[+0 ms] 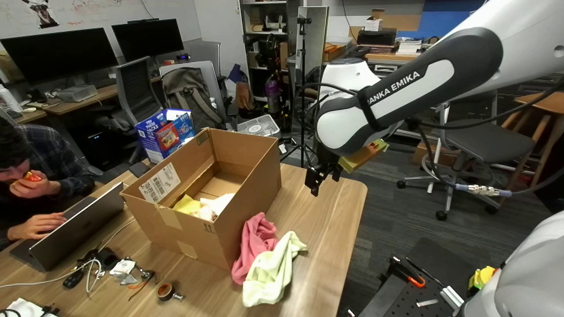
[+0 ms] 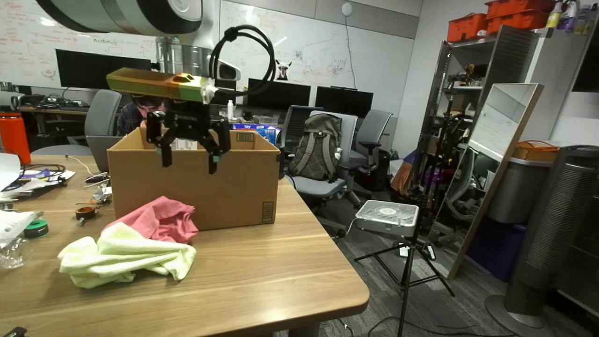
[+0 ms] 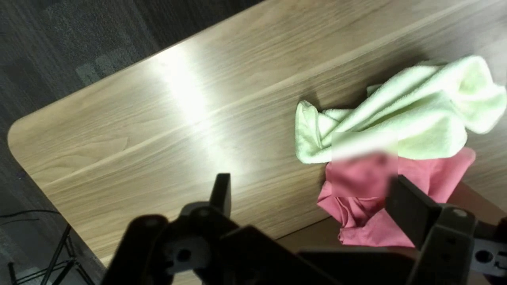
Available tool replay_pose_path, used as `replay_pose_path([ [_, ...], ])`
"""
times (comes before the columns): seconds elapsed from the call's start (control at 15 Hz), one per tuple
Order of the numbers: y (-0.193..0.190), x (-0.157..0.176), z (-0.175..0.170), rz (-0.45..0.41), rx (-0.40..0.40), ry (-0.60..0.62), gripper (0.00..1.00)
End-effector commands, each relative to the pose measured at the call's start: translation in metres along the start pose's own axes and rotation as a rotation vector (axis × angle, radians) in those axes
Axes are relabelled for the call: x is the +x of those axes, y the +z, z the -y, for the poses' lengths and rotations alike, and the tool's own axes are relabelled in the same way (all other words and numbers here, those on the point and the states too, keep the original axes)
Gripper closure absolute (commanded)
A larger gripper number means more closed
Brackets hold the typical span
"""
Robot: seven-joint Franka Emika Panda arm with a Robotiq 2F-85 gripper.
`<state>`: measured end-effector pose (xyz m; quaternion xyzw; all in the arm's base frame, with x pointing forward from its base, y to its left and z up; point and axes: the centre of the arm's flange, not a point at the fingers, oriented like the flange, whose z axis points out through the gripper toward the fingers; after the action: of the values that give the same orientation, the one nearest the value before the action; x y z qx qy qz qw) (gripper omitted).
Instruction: Pick up three cloths from the table and put them in the box.
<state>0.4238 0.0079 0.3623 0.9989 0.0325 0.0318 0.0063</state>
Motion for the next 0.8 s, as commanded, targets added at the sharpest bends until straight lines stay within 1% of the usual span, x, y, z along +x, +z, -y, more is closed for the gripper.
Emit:
replay_pose_path([
  [0.0, 0.012, -0.006, 0.010, 0.039, -0.026, -0.049, 0.00],
  [0.13, 0.021, -0.012, 0.016, 0.072, -0.027, -0.066, 0.00],
  [0.4, 0.046, -0.018, 0.026, 0.108, -0.023, -0.104, 0.00],
  [0.73, 0.071, -0.024, 0.038, 0.146, 0.006, -0.155, 0.00],
])
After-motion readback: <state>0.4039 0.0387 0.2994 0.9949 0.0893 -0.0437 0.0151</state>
